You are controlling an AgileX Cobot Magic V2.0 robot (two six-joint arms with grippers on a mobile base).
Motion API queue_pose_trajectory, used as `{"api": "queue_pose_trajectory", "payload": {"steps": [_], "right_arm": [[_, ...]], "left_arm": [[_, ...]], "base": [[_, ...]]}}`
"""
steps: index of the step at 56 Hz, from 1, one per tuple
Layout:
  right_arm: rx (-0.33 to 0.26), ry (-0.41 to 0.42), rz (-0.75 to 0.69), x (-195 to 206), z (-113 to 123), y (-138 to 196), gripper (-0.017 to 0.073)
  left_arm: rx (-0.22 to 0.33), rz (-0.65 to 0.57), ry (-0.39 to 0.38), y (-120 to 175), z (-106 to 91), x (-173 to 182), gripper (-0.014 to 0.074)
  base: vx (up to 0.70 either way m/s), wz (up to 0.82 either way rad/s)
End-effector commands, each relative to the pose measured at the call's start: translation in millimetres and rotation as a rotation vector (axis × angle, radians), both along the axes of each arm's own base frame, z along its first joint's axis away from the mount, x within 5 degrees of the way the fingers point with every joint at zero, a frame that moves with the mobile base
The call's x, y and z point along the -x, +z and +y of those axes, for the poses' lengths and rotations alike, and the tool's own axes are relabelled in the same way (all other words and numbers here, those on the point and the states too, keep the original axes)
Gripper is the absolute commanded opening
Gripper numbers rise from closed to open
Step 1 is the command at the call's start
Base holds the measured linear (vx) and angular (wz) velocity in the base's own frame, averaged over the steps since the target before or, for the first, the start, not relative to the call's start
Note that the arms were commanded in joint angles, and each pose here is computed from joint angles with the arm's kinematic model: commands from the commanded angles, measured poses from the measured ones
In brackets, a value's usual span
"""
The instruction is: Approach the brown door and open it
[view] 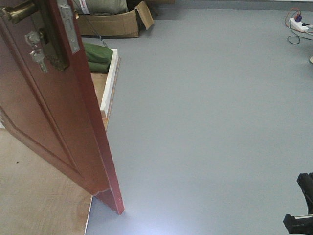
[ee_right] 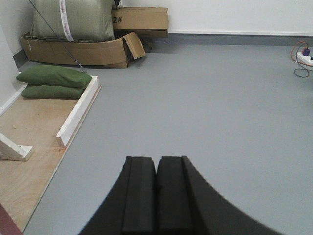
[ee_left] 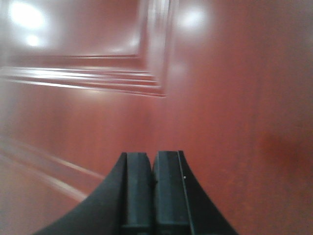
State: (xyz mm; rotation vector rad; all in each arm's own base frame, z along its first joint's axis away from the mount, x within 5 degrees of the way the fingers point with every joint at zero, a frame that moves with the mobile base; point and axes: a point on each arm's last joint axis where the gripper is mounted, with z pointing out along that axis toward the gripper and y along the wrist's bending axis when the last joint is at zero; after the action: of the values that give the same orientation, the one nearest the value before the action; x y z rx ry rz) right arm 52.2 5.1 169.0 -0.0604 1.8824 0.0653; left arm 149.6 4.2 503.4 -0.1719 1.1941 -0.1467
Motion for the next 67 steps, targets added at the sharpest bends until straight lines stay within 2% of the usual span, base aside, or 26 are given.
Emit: {"api": "queue_pose_trajectory", "payload": {"steps": [1, 6, 10, 19, 27, 35, 40, 42, 46, 67], "right_arm": [[0.006, -0.002, -0.083, -1.8, -0.4, 6.2, 0.0000], [0.006, -0.002, -0.083, -1.8, -0.4, 6.2, 0.0000], [0.006, -0.002, -0.083, -1.8, -0.4, 6.2, 0.0000], [0.006, -0.002, -0.083, -1.8, -0.4, 6.2, 0.0000], [0.006, -0.002, -0.083, -1.8, -0.4, 6.2, 0.0000], [0.006, -0.002, -0.083, -1.8, -0.4, 6.2, 0.0000], [0.006, -0.002, -0.083, -1.8, -0.4, 6.2, 0.0000], [0.006, -0.002, -0.083, -1.8, -0.4, 6.2, 0.0000], [0.006, -0.002, -0.080, -1.7, -0.4, 5.9, 0.0000], [0.006, -0.002, -0.079, -1.7, -0.4, 5.9, 0.0000]], "left_arm": [[-0.056, 0.000, 0.022, 4.1, -5.2, 3.2, -0.0006], [-0.154, 0.039, 0.024, -7.2, -10.4, -1.9, -0.0006], [-0.178, 0.084, 0.011, -22.4, -12.6, -8.2, -0.0006], [-0.190, 0.185, 0.001, -53.8, -14.2, -21.8, -0.0006], [-0.196, 0.240, 0.001, -68.0, -15.2, -32.1, -0.0006], [-0.186, 0.243, -0.012, -69.1, -16.1, -32.7, -0.0006], [-0.150, 0.225, -0.099, -68.1, -23.1, -32.2, -0.0006], [-0.165, 0.212, -0.143, -67.3, -27.3, -31.7, -0.0006], [-0.192, 0.199, -0.183, -66.6, -31.2, -31.0, -0.0006], [-0.192, 0.198, -0.186, -66.5, -31.1, -30.9, -0.0006]], "base": [[0.00, 0.00], [0.00, 0.00], [0.00, 0.00], [0.00, 0.00], [0.00, 0.00], [0.00, 0.00], [0.00, 0.00], [0.00, 0.00], [0.00, 0.00], [0.00, 0.00]]}}
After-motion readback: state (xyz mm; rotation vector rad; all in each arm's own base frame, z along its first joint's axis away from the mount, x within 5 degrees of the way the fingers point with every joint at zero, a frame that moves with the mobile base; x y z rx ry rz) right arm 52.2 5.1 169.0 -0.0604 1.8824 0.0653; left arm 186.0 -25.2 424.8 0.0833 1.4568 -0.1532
